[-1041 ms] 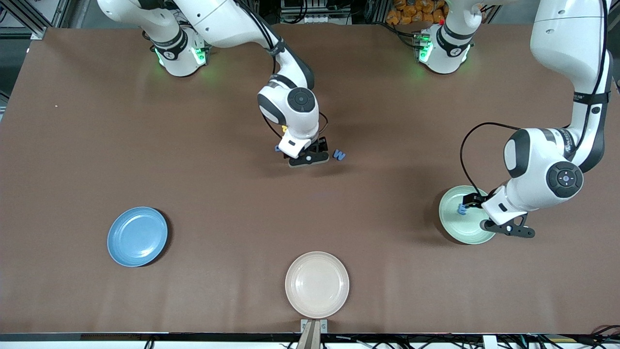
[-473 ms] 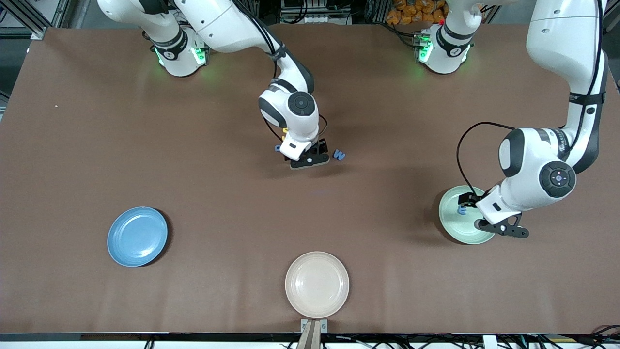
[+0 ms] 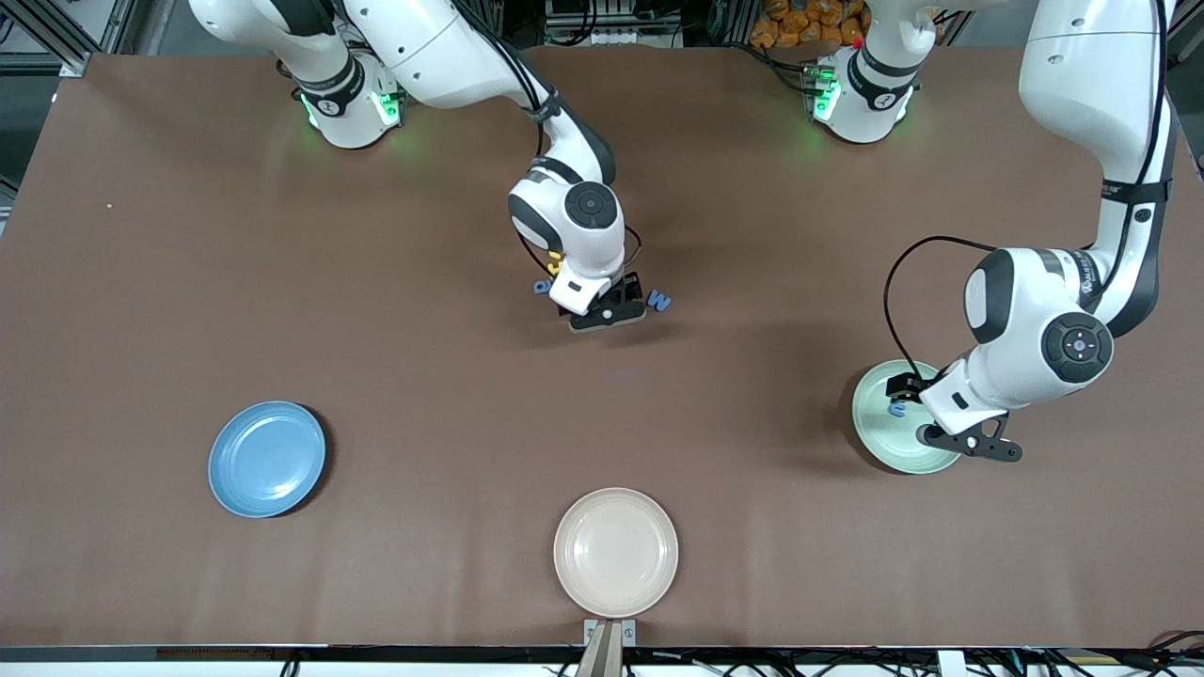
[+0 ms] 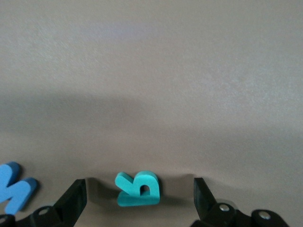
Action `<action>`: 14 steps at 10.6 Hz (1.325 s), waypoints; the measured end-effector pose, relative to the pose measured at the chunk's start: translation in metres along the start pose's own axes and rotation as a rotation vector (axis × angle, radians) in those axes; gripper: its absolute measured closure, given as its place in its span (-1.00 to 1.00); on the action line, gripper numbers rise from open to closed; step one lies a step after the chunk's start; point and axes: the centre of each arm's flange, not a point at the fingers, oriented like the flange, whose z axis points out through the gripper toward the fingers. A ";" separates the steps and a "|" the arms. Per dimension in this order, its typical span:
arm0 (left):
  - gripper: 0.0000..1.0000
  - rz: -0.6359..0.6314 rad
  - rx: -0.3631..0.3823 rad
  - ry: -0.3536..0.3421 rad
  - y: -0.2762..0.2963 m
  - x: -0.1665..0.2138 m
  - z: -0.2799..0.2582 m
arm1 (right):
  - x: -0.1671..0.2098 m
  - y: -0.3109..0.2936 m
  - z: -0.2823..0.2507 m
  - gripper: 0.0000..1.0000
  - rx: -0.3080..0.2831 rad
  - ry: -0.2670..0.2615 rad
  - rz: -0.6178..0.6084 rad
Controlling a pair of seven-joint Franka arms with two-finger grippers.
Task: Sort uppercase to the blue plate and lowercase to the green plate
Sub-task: 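Lower the right gripper and grasp the teal R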
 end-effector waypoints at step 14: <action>-1.00 0.001 0.000 -0.007 0.001 0.000 0.005 | -0.004 -0.009 -0.004 0.23 -0.015 -0.023 0.009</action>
